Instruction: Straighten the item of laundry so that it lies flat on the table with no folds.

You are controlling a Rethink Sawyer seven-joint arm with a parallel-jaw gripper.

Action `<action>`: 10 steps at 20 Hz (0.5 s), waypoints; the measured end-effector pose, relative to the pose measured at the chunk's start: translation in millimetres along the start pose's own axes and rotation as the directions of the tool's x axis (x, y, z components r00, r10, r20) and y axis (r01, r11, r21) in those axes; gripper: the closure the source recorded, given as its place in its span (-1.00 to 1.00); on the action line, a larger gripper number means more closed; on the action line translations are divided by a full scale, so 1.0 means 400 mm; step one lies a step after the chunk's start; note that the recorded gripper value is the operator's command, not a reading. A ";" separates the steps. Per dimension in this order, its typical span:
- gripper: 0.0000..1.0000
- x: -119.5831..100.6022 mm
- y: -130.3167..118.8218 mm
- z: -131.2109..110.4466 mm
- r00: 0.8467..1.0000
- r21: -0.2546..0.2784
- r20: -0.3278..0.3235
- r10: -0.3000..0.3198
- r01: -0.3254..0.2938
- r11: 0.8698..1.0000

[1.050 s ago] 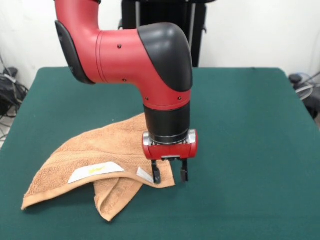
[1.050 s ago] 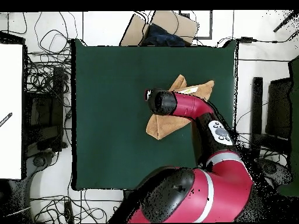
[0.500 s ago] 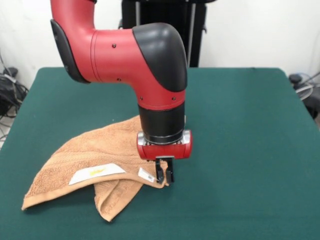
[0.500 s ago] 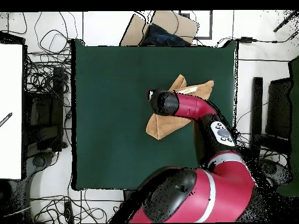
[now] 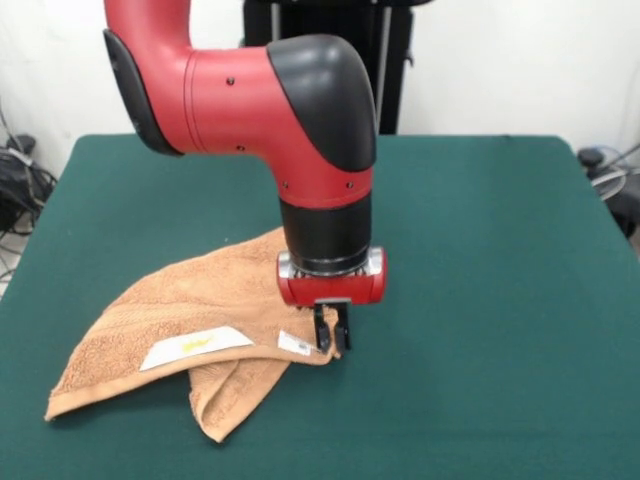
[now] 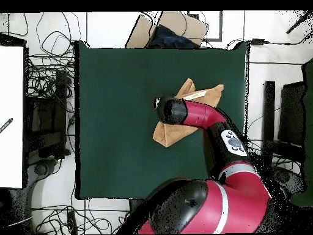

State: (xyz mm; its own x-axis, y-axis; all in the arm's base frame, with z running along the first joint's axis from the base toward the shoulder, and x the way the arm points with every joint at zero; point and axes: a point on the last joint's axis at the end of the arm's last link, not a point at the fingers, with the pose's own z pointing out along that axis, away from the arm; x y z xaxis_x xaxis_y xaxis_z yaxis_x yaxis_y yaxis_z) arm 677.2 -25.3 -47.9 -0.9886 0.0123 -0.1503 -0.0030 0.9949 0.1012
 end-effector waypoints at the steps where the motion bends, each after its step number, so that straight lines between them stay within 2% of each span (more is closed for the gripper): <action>1: 1.00 0.008 0.002 -0.007 1.000 -0.001 -0.005 0.000 0.000 1.000; 10: 1.00 0.065 0.032 -0.077 0.999 -0.009 -0.038 -0.015 0.015 1.000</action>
State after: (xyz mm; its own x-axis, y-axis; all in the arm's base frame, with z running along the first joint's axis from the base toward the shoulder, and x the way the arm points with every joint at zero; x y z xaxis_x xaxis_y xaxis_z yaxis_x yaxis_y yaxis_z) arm 646.9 -15.4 -20.0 -0.9934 -0.0063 -0.1147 -0.0187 0.9940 0.1079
